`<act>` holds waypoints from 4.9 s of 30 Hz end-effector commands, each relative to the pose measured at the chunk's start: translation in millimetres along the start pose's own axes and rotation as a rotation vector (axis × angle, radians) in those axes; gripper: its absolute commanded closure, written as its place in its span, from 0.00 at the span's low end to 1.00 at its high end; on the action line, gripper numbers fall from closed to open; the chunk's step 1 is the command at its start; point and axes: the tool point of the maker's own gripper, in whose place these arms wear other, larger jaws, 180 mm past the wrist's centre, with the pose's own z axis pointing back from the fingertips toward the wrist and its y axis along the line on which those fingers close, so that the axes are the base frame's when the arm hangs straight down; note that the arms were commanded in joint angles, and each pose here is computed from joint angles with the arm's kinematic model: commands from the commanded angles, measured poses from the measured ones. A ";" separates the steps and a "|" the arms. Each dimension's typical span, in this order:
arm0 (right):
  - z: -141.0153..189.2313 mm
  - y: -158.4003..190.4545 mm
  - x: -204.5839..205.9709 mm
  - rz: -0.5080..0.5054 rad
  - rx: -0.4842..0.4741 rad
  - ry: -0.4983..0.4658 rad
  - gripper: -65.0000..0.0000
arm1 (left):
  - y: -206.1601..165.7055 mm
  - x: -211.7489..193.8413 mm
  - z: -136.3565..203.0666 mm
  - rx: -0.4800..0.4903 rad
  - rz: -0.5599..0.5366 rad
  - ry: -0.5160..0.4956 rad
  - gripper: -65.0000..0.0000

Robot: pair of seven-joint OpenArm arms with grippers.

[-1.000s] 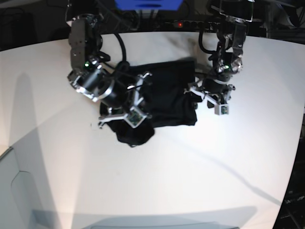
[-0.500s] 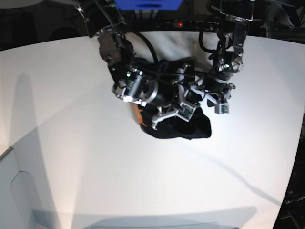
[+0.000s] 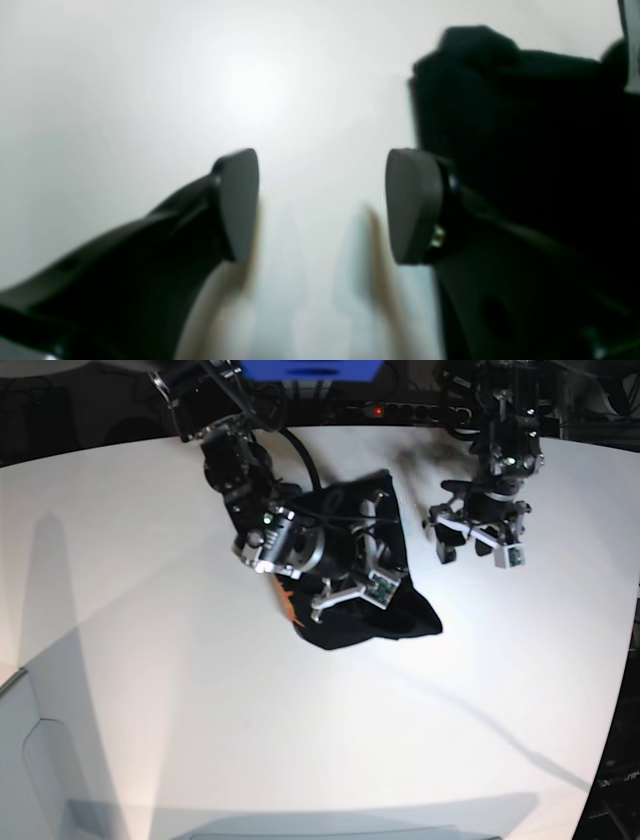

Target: Fold the T-shirt properly

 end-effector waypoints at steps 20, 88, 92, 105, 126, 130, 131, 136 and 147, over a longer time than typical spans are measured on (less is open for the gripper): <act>70.3 -47.5 55.8 0.067 -0.215 -0.200 0.45 | 80.9 57.3 53.9 0.215 0.026 -0.194 0.40; 76.8 -14.5 -32.2 0.069 -0.128 0.017 0.45 | -95.9 51.1 -45.7 -0.297 0.319 -0.075 0.71; 76.6 -14.9 -32.2 0.070 -0.128 0.018 0.45 | -97.8 57.4 -40.7 -0.307 0.318 -0.091 1.00; 76.1 -16.6 -28.6 0.073 -0.131 0.006 0.45 | -60.5 45.6 -6.8 -0.225 0.340 -0.123 1.00; 56.2 -60.0 32.4 0.004 -0.207 -0.144 0.85 | -28.9 -17.5 -38.7 -0.119 0.398 0.040 1.00; 30.3 -64.6 27.1 -0.048 -0.163 -0.118 1.00 | -28.2 -18.4 -38.4 -0.117 0.395 0.043 1.00; 24.4 -65.4 26.6 -0.059 -0.153 -0.112 1.00 | -27.5 -18.5 -38.3 -0.117 0.392 0.045 1.00; 1.0 -71.7 17.3 -0.109 -0.111 -0.113 1.00 | -25.0 -24.6 -36.1 -0.108 0.392 0.054 1.00; -21.3 -91.6 -44.4 -0.225 -0.081 -0.063 1.00 | -5.9 -47.9 -36.3 -0.060 0.388 0.112 1.00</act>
